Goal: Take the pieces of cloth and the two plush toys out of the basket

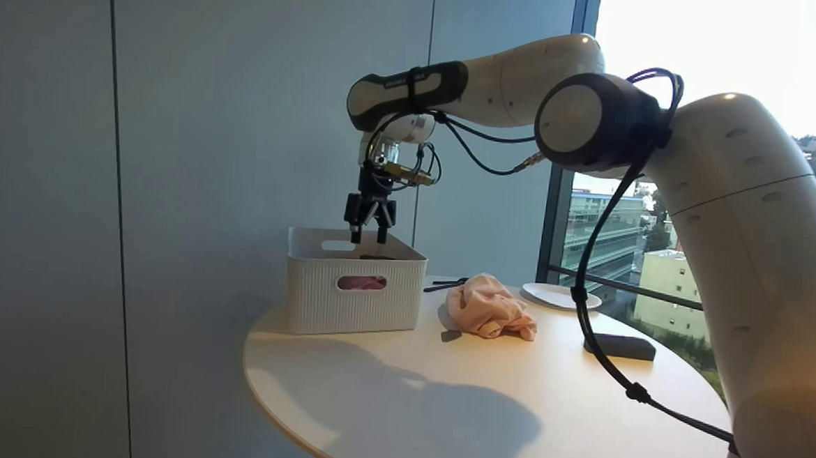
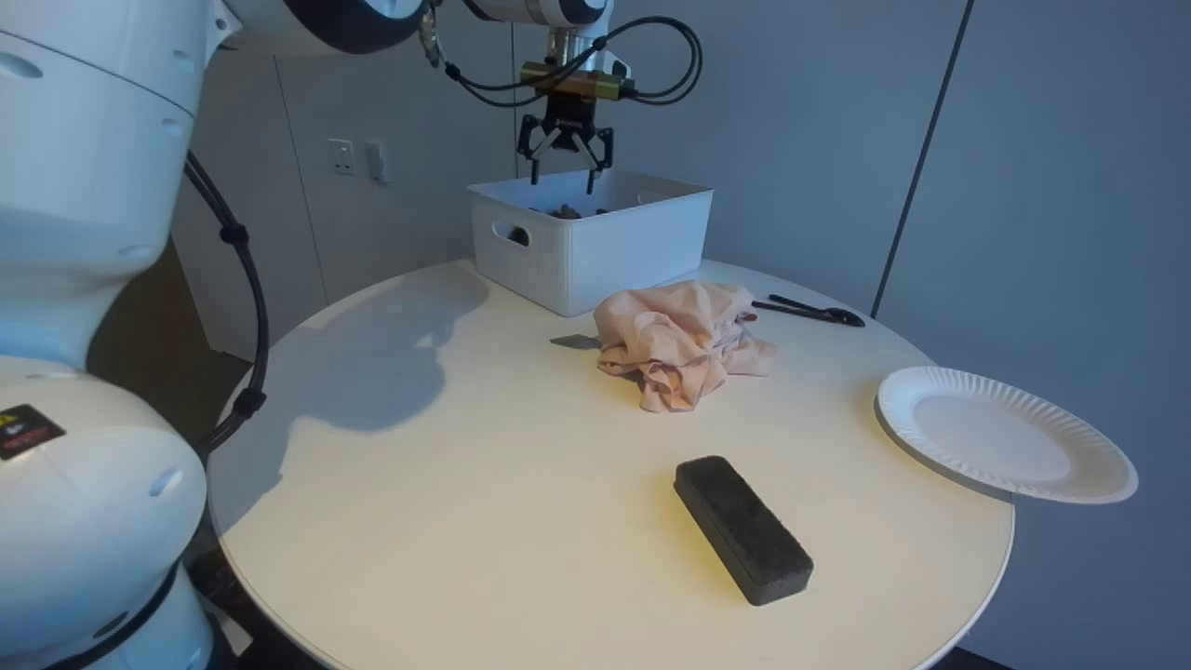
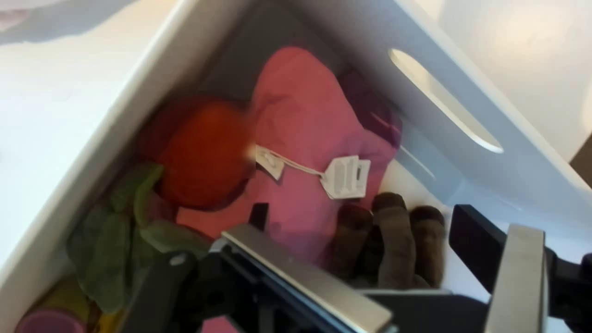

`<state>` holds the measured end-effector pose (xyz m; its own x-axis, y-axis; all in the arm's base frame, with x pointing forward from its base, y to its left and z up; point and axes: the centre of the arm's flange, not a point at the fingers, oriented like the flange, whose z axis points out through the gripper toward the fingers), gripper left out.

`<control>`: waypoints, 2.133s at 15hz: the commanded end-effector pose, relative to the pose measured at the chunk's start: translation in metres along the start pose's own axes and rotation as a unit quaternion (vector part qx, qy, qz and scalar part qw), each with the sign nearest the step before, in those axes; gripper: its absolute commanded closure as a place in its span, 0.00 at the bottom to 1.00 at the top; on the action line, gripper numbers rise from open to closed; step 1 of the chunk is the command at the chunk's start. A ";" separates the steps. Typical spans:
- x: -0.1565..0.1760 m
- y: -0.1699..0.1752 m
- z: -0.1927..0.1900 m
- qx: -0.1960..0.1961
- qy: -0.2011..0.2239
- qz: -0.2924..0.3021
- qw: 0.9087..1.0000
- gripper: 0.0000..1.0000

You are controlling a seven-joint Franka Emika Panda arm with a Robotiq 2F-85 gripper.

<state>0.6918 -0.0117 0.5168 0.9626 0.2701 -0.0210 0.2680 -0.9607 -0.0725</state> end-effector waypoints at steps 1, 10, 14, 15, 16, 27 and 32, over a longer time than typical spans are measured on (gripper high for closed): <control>0.032 0.028 -0.012 0.011 -0.065 0.010 0.998 0.00; -0.004 0.037 0.029 0.048 -0.135 -0.001 0.990 0.00; -0.002 0.035 0.024 0.048 -0.132 -0.007 0.990 0.00; -0.002 0.035 0.024 0.048 -0.132 -0.007 0.990 0.00; 0.011 0.034 0.035 0.042 -0.120 -0.017 0.992 0.00; 0.117 0.062 0.156 -0.018 -0.037 -0.036 0.999 0.32; 0.111 0.068 0.147 -0.022 -0.018 -0.040 0.999 0.66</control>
<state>0.7773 -0.0312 0.3610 0.9359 0.3391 -0.0958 0.3348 -0.9405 -0.0577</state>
